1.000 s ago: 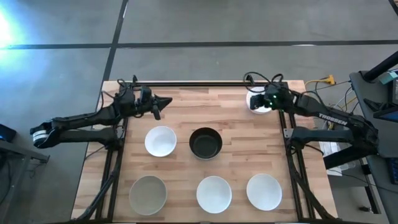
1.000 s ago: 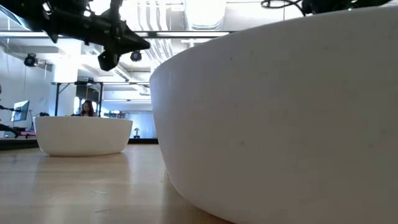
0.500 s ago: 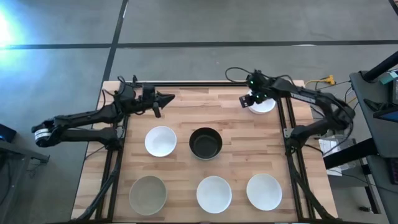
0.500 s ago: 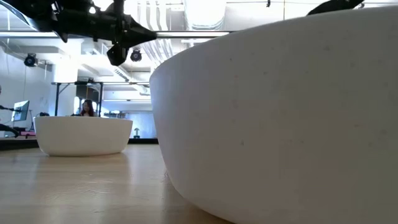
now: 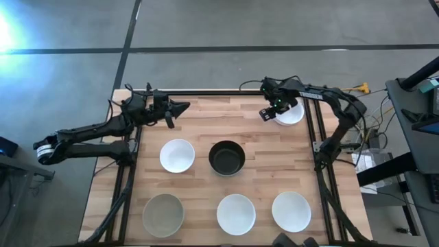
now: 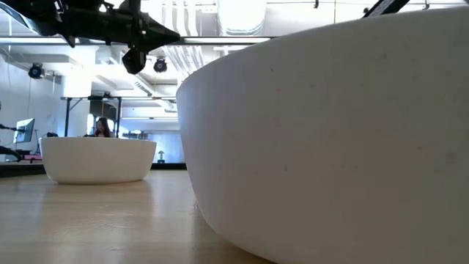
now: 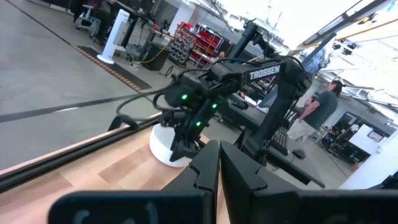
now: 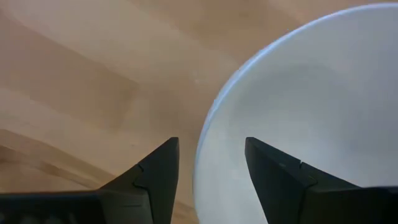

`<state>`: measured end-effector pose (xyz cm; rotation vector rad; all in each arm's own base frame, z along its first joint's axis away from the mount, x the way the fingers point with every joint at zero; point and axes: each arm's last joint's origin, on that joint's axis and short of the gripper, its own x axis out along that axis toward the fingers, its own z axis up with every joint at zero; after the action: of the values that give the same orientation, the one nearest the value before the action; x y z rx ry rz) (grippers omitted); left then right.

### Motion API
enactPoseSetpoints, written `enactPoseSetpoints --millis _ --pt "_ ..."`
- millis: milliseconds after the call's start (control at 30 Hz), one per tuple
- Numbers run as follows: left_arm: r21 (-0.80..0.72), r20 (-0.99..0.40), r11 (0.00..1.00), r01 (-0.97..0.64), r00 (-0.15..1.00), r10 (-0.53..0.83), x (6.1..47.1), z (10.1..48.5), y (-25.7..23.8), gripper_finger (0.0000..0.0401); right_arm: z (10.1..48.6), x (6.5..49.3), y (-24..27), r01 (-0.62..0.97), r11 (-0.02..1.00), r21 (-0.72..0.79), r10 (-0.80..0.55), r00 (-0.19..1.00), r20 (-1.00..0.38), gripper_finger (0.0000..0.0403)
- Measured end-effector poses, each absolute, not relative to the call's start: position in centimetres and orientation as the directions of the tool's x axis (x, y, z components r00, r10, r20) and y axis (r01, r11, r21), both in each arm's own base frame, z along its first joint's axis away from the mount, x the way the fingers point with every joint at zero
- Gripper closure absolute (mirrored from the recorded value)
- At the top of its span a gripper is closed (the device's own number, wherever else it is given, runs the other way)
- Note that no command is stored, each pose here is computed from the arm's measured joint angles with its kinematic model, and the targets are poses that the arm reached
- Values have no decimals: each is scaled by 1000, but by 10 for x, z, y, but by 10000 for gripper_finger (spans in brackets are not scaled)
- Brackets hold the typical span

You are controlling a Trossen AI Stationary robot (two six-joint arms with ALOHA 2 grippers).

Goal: Nest bowls inside each other
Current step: Stack the white bowl on top of the black bowl

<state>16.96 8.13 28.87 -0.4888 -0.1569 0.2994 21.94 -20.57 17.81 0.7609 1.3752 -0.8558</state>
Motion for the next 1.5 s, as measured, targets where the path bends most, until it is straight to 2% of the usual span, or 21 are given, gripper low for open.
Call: enactPoseSetpoints --millis 167,400,467,600,767,967,1167,1300,1500 --pt "-483 77 840 -245 944 320 169 289 81 401 170 221 -207 847 530 -39 -44 -18 -999 249" --pt "-483 76 840 -246 944 320 170 288 82 401 170 218 -201 817 575 39 13 39 -999 365" --pt "-483 75 840 -247 944 320 170 288 82 401 170 217 -200 812 580 56 28 48 -998 385" --pt "-483 77 841 -244 945 318 169 288 81 401 176 219 -195 811 576 99 47 88 -995 389" --pt "-482 80 844 -236 947 310 169 289 81 401 213 227 -182 769 621 152 -19 208 -978 394" --pt "-479 79 846 -233 949 307 169 289 81 401 288 240 -143 623 743 245 -102 467 -879 394" --pt "-433 81 862 -264 941 329 168 289 82 401 347 262 -79 375 885 276 -85 712 -697 394" --pt "-440 92 839 -320 914 396 165 290 86 401 362 280 -42 286 932 225 -77 759 -646 394" --pt "-438 136 819 -370 874 467 155 298 87 401 351 316 4 118 979 168 32 721 -692 394"
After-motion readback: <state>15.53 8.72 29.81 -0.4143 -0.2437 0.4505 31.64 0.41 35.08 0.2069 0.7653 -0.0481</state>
